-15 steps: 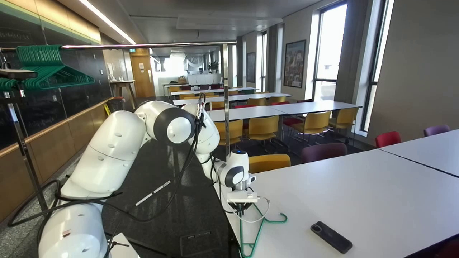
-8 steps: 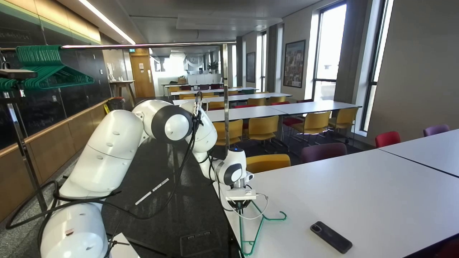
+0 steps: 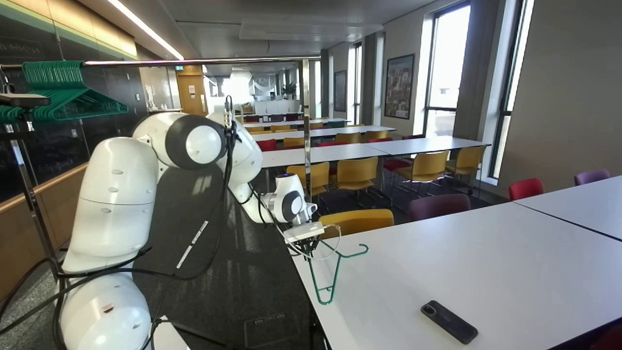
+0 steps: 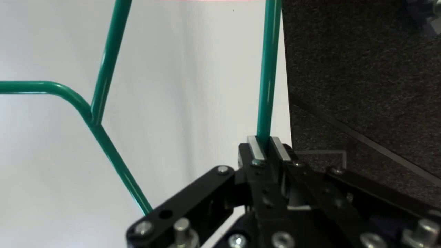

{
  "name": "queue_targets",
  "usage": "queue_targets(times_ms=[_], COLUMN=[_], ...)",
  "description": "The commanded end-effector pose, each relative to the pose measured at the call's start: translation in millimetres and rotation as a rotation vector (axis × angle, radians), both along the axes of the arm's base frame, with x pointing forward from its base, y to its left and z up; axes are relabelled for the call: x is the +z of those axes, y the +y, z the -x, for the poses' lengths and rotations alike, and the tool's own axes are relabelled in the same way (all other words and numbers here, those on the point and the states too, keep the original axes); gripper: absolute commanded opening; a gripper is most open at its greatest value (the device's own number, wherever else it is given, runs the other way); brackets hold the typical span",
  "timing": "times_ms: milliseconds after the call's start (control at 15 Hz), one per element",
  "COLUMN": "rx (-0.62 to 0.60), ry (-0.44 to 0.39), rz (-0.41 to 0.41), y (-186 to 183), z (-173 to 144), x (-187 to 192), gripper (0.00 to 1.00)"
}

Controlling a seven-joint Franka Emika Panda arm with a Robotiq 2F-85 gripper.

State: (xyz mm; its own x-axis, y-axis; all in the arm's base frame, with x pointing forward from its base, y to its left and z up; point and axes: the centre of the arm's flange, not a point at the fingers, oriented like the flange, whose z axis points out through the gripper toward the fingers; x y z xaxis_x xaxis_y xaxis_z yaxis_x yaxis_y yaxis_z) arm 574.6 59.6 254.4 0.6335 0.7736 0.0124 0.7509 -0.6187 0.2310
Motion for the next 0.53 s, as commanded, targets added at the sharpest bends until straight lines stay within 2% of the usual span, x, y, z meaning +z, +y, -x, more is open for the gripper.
queue_targets(times_ms=[0, 200, 467], rx=[0.041, 0.037, -0.042], ry=[-0.096, -0.215, -0.42], rz=[0.074, 0.146, 0.228], y=[29.2, 50.5, 70.3], z=[38.5, 48.7, 62.6], x=[56.7, 88.3, 125.0], gripper=[0.03, 0.03, 0.03])
